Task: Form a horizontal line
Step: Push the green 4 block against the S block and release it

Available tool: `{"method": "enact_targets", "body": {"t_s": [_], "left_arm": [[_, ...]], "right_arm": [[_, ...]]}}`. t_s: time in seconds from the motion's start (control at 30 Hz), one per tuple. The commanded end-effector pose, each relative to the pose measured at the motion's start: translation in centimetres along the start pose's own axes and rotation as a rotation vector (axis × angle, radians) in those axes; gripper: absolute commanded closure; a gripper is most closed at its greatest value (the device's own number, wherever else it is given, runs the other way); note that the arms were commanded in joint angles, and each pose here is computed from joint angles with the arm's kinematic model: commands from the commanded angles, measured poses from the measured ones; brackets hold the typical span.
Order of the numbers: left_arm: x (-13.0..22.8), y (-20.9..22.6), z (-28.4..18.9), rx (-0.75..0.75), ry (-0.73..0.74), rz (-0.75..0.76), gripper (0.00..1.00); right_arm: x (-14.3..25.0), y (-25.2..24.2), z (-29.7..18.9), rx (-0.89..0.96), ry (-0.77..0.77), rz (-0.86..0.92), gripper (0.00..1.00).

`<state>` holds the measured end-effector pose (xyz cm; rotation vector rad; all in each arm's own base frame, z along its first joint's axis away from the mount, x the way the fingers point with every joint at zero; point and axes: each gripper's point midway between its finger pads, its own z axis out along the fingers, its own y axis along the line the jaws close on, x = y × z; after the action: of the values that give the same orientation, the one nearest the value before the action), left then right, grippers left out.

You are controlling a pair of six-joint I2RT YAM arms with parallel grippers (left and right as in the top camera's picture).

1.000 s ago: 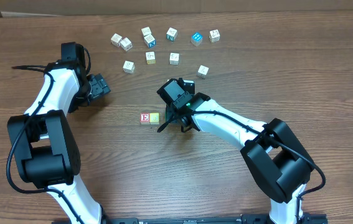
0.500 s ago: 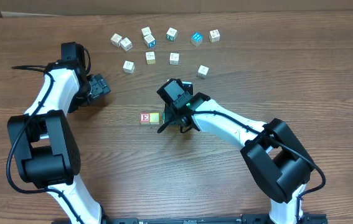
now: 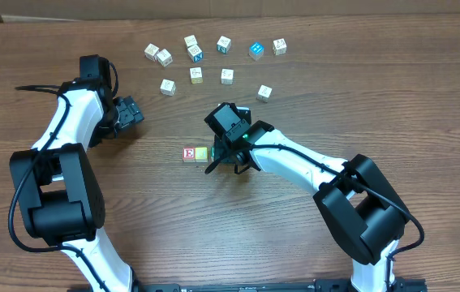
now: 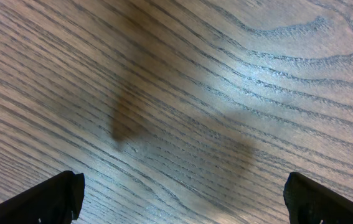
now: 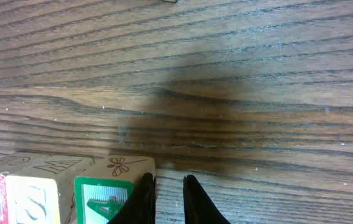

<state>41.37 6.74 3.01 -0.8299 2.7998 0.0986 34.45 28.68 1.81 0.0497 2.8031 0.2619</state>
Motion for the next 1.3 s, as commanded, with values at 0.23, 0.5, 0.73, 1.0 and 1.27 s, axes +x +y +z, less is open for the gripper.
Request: {"method": "enact_targets", "body": {"t_s": [0.23,0.5,0.73,1.0,1.27], "left_arm": [[-0.05,0.02,-0.35,-0.007,-0.012,0.001,0.0],[-0.06,0.01,-0.36,-0.006,-0.012,0.001,0.0],[-0.05,0.02,-0.35,-0.007,-0.012,0.001,0.01],[-0.06,0.01,-0.36,-0.006,-0.012,0.001,0.01],[-0.06,0.01,-0.36,-0.006,-0.012,0.001,0.0]], "right_arm": [[0.18,0.26,0.24,-0.022,0.014,-0.004,0.86],[0.14,0.32,0.24,-0.025,0.012,-0.015,0.86],[0.26,0.48,0.23,-0.034,0.019,-0.015,0.86],[0.34,0.57,0.23,-0.039,0.024,-0.015,0.86],[0.2,0.7,0.22,-0.045,0.018,-0.014,0.85]]}}
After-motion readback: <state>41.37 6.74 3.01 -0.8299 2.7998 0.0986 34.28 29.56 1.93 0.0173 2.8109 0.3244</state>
